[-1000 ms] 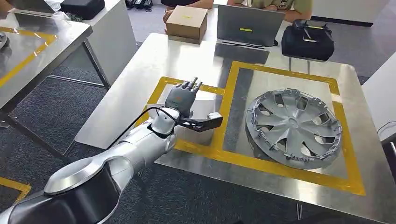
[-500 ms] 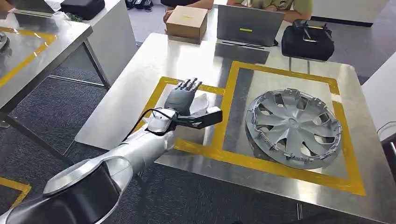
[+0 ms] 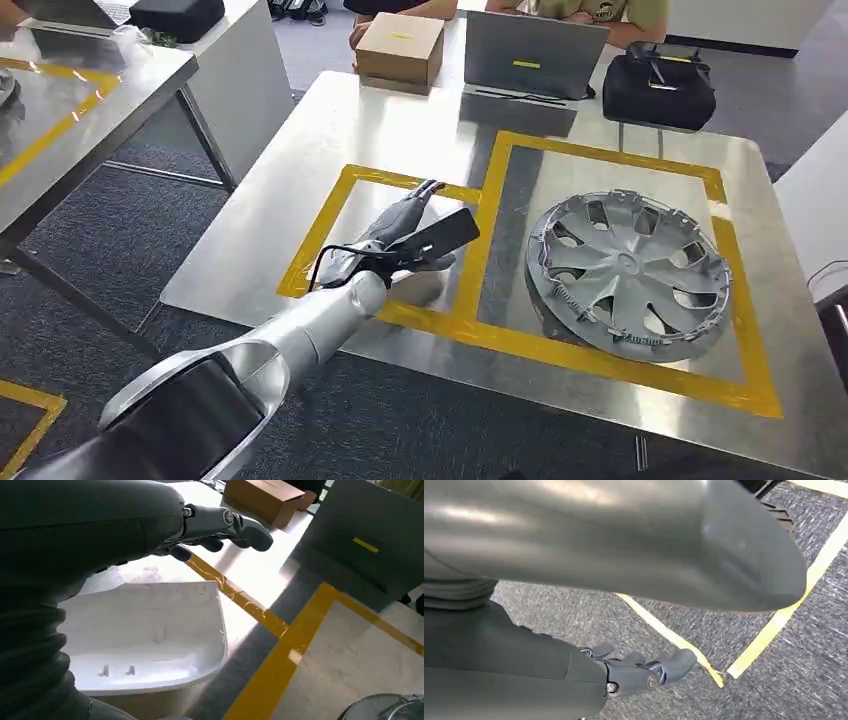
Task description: Take the parts from the cabinet and place them on the table.
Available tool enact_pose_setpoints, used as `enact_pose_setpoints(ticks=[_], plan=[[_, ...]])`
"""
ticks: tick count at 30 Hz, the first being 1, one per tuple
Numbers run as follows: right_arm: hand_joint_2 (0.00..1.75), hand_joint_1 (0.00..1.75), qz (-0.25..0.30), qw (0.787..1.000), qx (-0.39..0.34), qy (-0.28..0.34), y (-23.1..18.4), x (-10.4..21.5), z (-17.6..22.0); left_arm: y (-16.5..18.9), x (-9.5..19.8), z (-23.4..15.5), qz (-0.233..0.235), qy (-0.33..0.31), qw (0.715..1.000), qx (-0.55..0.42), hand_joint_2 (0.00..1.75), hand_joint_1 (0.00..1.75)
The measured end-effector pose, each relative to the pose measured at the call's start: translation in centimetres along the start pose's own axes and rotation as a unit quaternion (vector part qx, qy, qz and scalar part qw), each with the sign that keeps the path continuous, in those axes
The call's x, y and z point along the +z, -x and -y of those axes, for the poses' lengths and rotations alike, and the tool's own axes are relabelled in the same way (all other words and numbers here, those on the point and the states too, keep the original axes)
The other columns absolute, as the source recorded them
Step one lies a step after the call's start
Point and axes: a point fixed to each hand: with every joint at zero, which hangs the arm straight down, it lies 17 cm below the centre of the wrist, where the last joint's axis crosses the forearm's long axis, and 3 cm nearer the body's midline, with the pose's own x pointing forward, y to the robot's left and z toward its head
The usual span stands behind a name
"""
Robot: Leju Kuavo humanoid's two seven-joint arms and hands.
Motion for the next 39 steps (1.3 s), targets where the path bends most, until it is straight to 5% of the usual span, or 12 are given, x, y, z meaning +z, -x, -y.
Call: enact_pose_setpoints(ticks=[1, 2, 39], plan=[[0.00, 0.00, 0.000, 1.000, 0.000, 0.000, 0.0, 0.0, 0.0, 0.0, 0.0, -0.1, -0.001, -0.001, 1.000, -0.001, 1.75, 0.00], [0.00, 0.00, 0.000, 1.000, 0.001, 0.000, 0.1, 0.0, 0.1, 0.0, -0.1, -0.1, 0.000, 0.000, 1.000, -0.005, 0.00, 0.00], [0.00, 0.00, -0.001, 1.000, 0.011, 0.007, 0.2, -0.1, 0.5, -0.6, 0.1, 1.4, 0.006, 0.038, 0.999, -0.016, 0.00, 0.00]])
